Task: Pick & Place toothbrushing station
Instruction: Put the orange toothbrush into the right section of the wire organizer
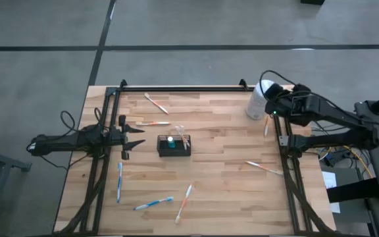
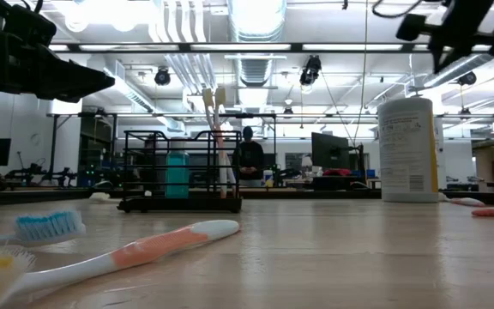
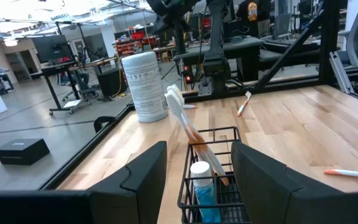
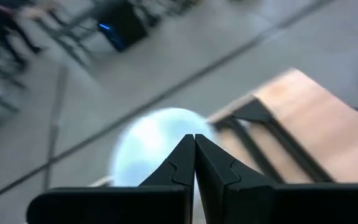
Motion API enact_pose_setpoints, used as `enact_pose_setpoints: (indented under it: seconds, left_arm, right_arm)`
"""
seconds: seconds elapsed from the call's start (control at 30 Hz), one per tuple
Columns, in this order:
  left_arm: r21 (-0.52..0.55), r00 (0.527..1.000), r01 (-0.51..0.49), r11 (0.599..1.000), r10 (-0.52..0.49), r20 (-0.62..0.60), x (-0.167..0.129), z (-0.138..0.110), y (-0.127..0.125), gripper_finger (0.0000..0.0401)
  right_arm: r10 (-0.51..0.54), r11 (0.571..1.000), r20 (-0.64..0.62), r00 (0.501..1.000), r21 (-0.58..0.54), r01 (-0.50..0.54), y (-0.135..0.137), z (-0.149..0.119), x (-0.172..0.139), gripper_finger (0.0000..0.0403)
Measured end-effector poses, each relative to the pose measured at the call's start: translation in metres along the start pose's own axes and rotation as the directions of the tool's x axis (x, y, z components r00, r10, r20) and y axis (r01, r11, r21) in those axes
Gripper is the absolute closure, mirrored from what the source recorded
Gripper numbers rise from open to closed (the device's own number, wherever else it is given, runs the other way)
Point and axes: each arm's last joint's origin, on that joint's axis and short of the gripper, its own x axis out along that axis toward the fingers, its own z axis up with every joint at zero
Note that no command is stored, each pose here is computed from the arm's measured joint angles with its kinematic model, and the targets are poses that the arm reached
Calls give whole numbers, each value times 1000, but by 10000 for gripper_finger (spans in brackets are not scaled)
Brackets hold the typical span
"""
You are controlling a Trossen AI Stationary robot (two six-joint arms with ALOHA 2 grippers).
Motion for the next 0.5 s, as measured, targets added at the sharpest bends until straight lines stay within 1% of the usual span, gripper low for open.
enact_pose_setpoints:
  seconds: [0.1,0.17,0.23,0.37,0.5]
  left_arm:
    - [0,1000,0,1000,0,0,0,0,0,215]
    - [0,1000,0,1000,0,0,0,0,0,215]
    - [0,1000,0,1000,0,0,0,0,0,214]
    - [0,1000,0,1000,0,0,0,0,0,215]
    - [0,1000,0,1000,0,0,0,0,0,214]
  right_arm:
    - [-107,994,-76,991,18,108,-8,8,0,394]
    - [-143,988,-111,983,33,148,-10,11,0,394]
    - [-138,988,-113,984,53,144,-8,13,1,394]
    - [-114,991,-70,991,64,118,-3,11,4,394]
    - [-156,985,-52,986,62,159,-4,7,12,394]
